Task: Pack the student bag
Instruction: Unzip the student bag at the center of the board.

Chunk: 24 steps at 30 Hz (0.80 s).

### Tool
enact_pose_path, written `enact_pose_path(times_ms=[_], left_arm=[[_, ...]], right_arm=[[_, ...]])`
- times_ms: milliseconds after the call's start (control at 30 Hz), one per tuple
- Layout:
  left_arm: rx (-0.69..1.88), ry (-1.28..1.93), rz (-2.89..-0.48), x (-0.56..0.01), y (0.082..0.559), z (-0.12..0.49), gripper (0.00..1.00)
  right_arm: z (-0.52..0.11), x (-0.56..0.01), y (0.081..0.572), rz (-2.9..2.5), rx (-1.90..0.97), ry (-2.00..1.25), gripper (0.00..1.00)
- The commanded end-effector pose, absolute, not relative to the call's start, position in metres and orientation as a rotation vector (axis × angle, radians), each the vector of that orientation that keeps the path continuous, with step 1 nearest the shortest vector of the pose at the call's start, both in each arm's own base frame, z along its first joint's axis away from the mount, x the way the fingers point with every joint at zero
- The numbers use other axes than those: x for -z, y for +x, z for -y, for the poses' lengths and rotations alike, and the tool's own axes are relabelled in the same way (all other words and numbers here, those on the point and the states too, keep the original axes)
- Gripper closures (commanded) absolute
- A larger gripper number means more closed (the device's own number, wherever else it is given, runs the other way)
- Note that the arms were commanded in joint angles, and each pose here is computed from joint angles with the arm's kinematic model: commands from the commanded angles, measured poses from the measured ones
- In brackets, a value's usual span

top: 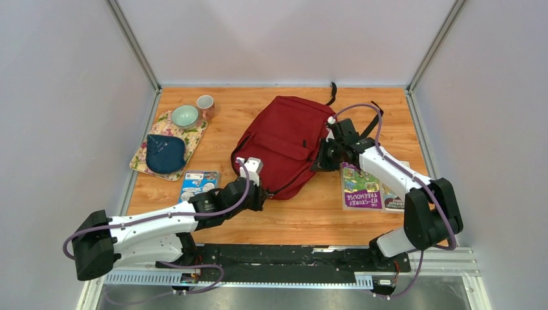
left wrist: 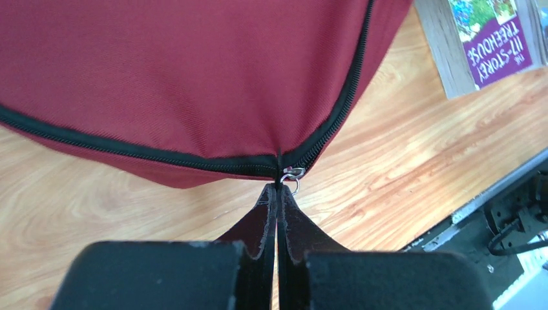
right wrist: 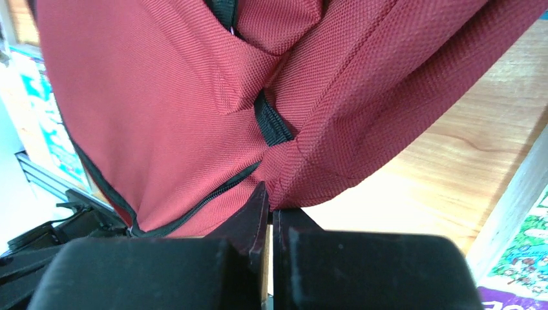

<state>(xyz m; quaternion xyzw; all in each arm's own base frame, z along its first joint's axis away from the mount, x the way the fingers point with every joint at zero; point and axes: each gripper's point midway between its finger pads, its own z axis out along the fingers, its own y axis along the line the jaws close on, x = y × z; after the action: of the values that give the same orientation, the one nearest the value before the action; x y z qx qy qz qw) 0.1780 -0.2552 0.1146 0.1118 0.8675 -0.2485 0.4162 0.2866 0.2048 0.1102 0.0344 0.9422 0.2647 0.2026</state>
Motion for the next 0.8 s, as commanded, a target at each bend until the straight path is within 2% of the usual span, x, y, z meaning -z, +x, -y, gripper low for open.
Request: enact_pose_path(times_ms=[0, 133, 367, 400, 467, 500, 567, 600, 633, 767], left_arm=[[0.795, 0.425, -2.171, -0.124, 0.160, 0.290, 1.00], [0.871, 0.529, -2.137, -0.135, 0.155, 0.322, 1.00], [0.978, 0.585, -2.089, -0.152, 0.153, 0.355, 1.00], [0.958, 0.567, -2.090, -0.151, 0.157, 0.354, 1.00], [0.932, 0.545, -2.100, -0.149, 0.160, 0.351, 1.00], [0.912, 0.527, -2.099, -0.149, 0.163, 0.348, 1.00], [0.884, 0.501, -2.116, -0.145, 0.165, 0.344, 1.00], [0.872, 0.489, -2.117, -0.144, 0.167, 0.342, 1.00], [0.865, 0.481, -2.122, -0.142, 0.167, 0.340, 1.00], [0.855, 0.464, -2.130, -0.137, 0.167, 0.336, 1.00]], right_arm=[[-0.194, -0.121, 0.320, -2.549, -0.680, 0.038, 1.00], [-0.185, -0.114, 0.330, -2.565, -0.651, 0.105, 1.00], [-0.188, -0.120, 0.339, -2.563, -0.718, 0.127, 0.89], [-0.187, -0.119, 0.338, -2.578, -0.709, 0.136, 0.81], [-0.184, -0.110, 0.335, -2.621, -0.678, 0.137, 0.75], [-0.182, -0.107, 0.330, -2.642, -0.667, 0.124, 0.64], [-0.174, -0.108, 0.323, -2.627, -0.632, 0.116, 0.52], [-0.168, -0.110, 0.321, -2.617, -0.601, 0.131, 0.38], [-0.159, -0.119, 0.319, -2.580, -0.556, 0.149, 0.34], [-0.151, -0.135, 0.295, -2.544, -0.597, 0.259, 0.32]])
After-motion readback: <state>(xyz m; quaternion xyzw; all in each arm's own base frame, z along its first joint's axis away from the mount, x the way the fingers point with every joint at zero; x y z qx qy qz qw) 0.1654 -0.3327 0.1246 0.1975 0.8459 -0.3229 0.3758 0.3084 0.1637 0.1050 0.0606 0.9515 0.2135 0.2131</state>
